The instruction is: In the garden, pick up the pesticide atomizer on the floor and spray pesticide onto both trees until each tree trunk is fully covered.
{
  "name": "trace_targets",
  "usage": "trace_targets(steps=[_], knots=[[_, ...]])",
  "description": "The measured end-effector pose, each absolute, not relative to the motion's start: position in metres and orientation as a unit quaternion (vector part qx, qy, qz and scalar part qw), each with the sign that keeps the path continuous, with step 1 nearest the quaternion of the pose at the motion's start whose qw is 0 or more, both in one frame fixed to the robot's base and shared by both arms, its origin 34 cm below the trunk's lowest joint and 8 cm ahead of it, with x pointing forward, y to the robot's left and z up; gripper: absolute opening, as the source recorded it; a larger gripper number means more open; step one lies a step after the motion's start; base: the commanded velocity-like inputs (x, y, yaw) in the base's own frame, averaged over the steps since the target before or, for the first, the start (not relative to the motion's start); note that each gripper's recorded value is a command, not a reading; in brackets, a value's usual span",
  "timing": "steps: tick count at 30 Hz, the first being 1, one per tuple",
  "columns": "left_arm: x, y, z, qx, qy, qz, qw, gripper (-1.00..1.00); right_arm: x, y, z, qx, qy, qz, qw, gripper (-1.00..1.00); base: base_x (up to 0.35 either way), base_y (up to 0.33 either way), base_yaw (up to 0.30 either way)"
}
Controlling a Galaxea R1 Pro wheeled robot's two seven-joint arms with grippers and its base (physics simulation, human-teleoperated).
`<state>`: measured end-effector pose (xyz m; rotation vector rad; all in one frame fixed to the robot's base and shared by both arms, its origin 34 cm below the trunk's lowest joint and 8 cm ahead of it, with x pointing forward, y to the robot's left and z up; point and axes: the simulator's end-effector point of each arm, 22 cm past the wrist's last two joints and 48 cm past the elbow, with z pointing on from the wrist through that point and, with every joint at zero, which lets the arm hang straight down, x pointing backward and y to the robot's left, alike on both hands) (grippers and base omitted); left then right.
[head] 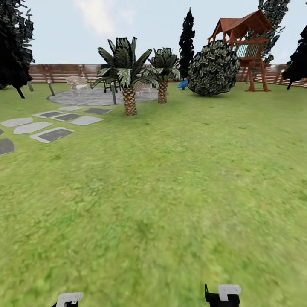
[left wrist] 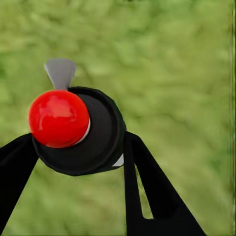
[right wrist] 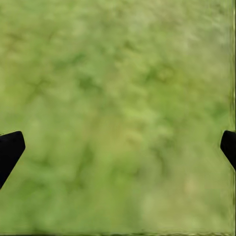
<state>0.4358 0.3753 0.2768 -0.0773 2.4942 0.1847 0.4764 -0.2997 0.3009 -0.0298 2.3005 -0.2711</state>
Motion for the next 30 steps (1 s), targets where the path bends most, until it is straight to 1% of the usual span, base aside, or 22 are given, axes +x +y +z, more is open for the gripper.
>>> trace_targets(steps=[7,15,23,30], knots=[[0.4364,0.3774,0.2773,-0.032,0.946,0.072,0.315,-1.0,0.4766,-0.2997,0.3009,-0.012,0.91,-0.107,0.401,1.0,0.012,-0.001,-0.3],[0.4368,0.3779,0.2778,-0.033,0.946,0.073,0.316,-1.0,0.4766,-0.2997,0.3011,-0.012,0.91,-0.107,0.401,1.0,0.228,0.0,-0.3],[0.4373,0.3781,0.2778,-0.033,0.946,0.073,0.316,-1.0,0.4766,-0.2997,0.301,-0.012,0.91,-0.107,0.401,1.0,0.02,0.0,-0.3],[0.4382,0.3787,0.2786,-0.034,0.945,0.074,0.317,-1.0,0.4765,-0.2997,0.3012,-0.012,0.91,-0.107,0.401,1.0,0.312,0.0,-0.3]])
